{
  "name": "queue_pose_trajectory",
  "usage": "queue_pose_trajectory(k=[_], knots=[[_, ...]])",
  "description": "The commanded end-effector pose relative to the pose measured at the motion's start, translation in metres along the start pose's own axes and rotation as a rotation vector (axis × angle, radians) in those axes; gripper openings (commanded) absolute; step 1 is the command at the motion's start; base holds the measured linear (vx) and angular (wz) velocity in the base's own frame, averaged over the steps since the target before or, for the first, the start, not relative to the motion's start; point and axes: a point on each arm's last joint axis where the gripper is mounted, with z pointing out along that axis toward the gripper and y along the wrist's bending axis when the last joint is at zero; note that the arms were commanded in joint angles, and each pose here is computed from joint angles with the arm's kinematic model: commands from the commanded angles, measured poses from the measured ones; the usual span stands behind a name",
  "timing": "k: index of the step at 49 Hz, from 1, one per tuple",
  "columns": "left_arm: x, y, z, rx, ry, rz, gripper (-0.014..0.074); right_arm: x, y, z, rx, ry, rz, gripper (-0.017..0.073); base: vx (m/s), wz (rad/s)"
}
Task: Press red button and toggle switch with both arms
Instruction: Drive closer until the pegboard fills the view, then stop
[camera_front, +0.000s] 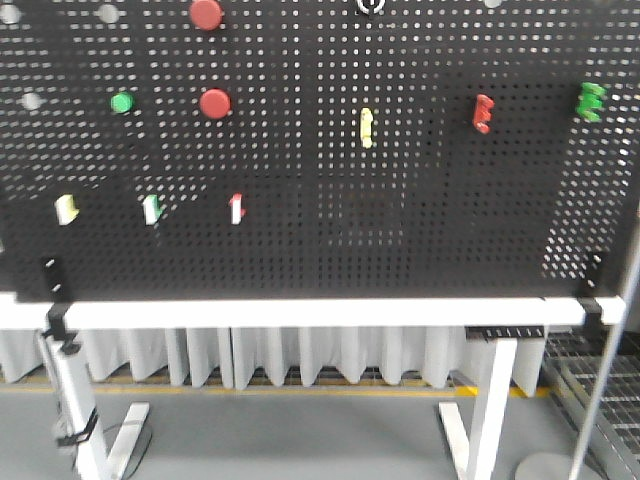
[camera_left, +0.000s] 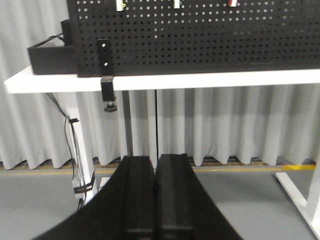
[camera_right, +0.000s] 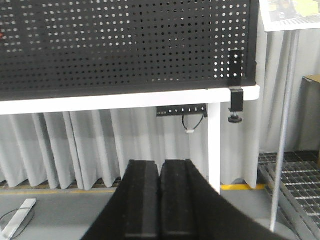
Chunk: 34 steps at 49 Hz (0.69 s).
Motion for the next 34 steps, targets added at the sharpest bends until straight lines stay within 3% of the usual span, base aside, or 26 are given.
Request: queue_pose_trajectory(k=[1,34], knots=[[0.0028,0.0001,0.0006,-0.001,-0.067,-0.018,0.0002,-0.0050,0.0003,-0.0010,-0.003,-0.091,-0.009,0.0000,0.40,-0.04],[0.0028,0.0001,0.0006,-0.001,-0.067,-0.018,0.0002,-0.0050,0.0003,-0.0010,-0.003,-0.091,-0.009,0.0000,0.31,-0.01]])
